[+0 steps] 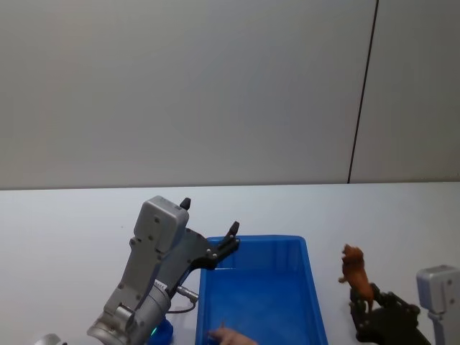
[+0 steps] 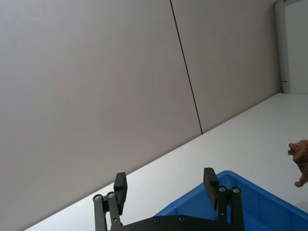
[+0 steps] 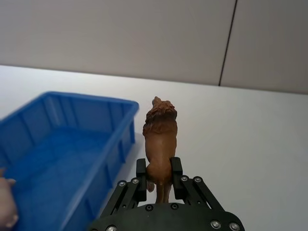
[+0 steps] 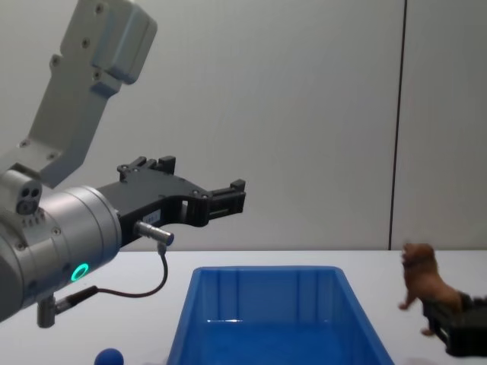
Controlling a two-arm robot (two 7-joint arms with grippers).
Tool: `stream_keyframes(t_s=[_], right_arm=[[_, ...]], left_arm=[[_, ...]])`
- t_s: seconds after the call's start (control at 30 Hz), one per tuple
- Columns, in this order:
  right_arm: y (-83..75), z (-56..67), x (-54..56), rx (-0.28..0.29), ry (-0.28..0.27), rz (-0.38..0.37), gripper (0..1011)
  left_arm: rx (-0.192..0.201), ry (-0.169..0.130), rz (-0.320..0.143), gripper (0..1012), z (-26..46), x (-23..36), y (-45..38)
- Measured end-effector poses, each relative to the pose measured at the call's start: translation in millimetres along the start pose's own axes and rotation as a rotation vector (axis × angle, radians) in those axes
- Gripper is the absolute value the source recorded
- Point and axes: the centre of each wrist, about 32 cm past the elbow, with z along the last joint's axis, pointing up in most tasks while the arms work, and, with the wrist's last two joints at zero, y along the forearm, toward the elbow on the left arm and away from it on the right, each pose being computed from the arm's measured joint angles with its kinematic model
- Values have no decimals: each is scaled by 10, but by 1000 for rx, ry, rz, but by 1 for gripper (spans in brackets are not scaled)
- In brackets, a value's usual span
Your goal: Pick up the two dolls from the table and place them into the box.
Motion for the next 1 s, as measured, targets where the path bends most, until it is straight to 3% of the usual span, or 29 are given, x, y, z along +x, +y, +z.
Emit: stream_keyframes(t_s=[0.37, 0.67, 1.0], right_arm=[[120, 196, -35, 95, 27, 147, 284], [288, 298, -114, 130, 44, 269, 295], [442, 350, -178, 129, 50, 327, 596]], left_arm=[[0, 0, 0, 1001, 0, 0, 0], [0, 0, 0, 1001, 0, 0, 0], [0, 0, 0, 1001, 0, 0, 0]])
